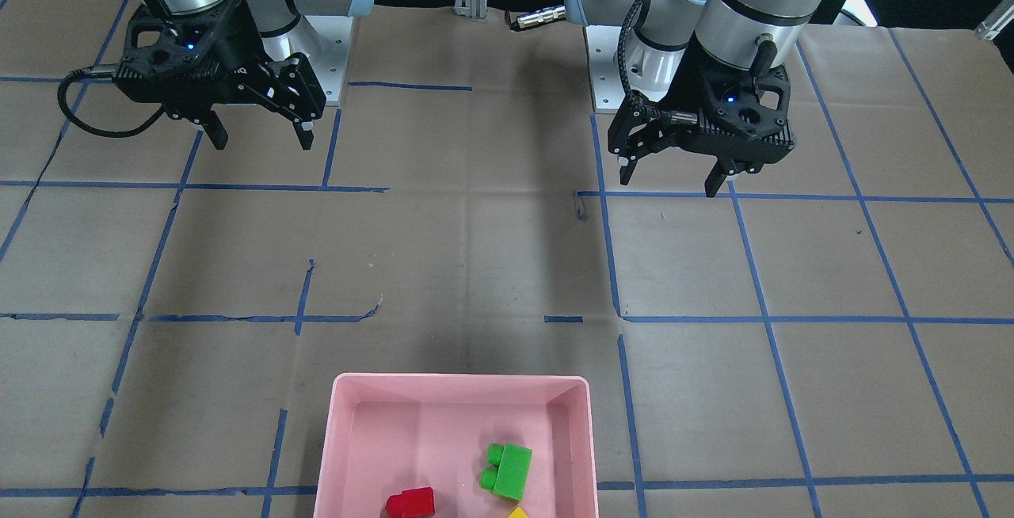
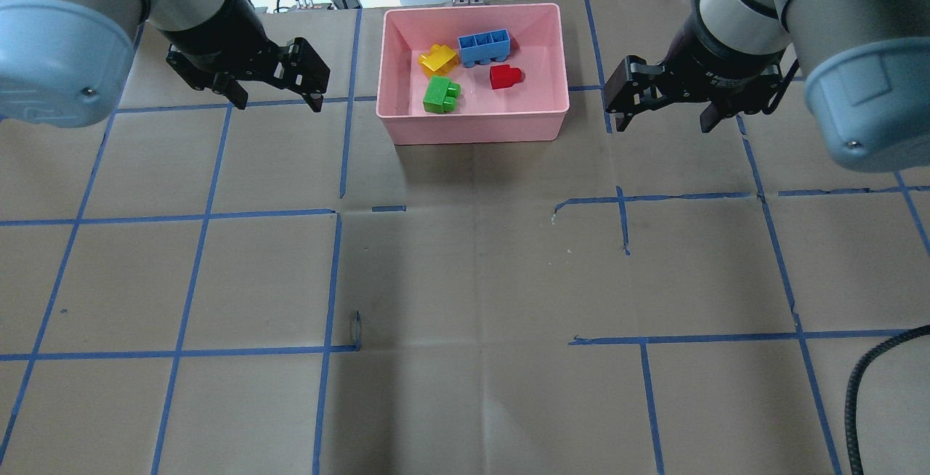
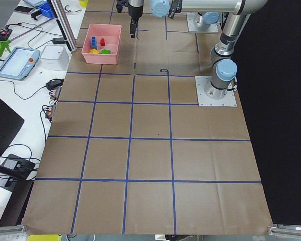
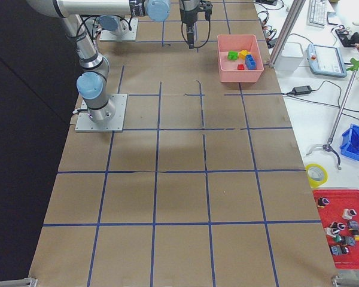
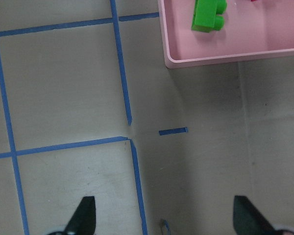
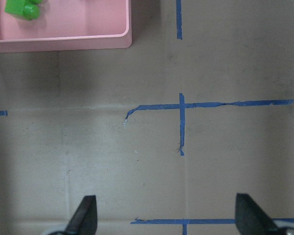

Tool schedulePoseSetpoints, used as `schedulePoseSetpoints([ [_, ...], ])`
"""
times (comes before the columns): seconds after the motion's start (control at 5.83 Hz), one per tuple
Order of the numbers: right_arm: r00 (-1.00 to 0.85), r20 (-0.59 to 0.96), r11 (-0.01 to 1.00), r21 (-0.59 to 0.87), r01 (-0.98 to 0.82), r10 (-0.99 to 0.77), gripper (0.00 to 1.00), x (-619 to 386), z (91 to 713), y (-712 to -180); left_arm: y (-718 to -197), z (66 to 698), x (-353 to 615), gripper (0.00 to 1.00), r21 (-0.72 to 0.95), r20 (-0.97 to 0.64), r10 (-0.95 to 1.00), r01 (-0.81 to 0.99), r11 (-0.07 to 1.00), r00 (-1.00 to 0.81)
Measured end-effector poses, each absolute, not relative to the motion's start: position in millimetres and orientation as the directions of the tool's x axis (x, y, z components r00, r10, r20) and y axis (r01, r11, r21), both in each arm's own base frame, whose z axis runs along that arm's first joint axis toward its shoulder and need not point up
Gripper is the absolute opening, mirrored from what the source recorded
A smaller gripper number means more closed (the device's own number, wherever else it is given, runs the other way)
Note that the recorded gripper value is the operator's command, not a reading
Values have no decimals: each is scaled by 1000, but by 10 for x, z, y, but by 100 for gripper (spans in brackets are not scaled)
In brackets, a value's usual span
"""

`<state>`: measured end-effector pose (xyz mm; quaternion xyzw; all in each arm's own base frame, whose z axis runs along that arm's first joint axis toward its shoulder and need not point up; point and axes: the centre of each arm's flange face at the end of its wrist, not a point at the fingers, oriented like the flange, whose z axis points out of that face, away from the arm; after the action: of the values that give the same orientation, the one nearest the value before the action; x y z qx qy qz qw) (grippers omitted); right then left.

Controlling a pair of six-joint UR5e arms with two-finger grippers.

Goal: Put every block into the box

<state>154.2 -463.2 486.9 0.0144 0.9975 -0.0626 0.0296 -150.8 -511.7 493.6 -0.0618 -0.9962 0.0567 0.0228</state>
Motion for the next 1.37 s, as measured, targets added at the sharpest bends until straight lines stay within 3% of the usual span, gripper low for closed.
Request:
schedulePoseSetpoints([
  [1.37, -998, -53, 992, -123, 36, 29, 100, 1500, 4850, -4656, -5014, 5087, -1264, 100, -114, 20, 68, 65, 991, -997],
])
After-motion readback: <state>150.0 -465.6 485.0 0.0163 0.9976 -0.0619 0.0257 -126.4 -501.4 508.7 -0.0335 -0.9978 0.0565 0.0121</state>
